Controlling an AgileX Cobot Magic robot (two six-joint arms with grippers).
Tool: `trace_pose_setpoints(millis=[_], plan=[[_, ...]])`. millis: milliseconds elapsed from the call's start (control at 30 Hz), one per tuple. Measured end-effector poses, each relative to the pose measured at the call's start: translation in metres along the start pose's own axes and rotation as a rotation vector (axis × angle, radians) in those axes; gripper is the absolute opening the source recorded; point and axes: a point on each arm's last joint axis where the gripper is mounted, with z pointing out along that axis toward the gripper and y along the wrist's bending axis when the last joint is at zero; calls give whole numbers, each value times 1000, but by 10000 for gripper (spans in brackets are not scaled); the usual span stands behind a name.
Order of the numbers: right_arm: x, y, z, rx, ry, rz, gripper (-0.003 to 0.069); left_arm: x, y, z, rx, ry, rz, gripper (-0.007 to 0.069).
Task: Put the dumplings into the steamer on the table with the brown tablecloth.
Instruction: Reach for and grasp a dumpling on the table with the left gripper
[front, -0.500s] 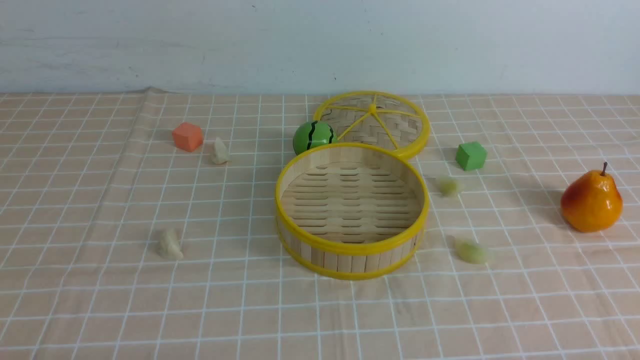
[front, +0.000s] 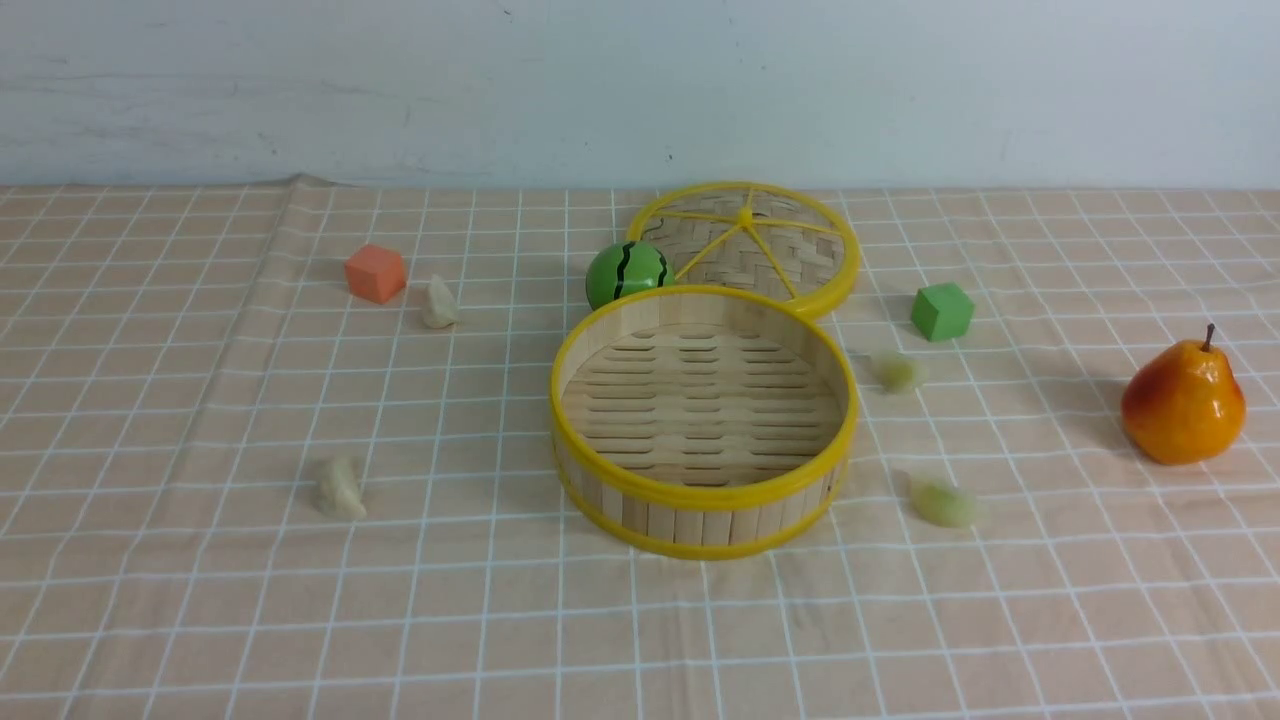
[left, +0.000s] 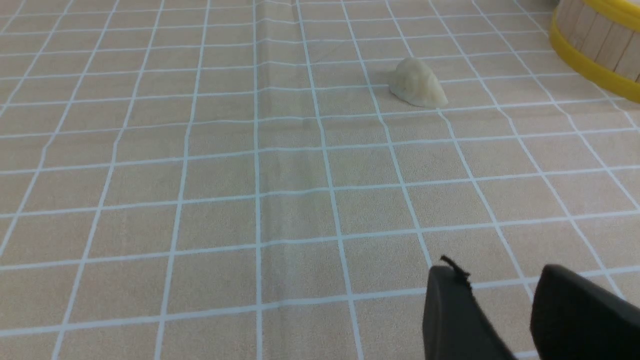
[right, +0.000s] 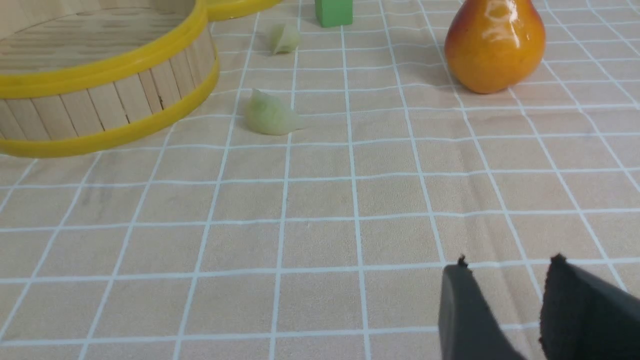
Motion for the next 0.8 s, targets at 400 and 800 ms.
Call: trace_pose_setpoints(millis=[400, 800], plan=[[0, 0, 0, 0, 0, 0, 239, 0, 0, 0, 0, 0, 1, 238], [-1, -1, 0, 16, -10, -42, 239, -9, 0, 0, -4, -99, 4, 238]])
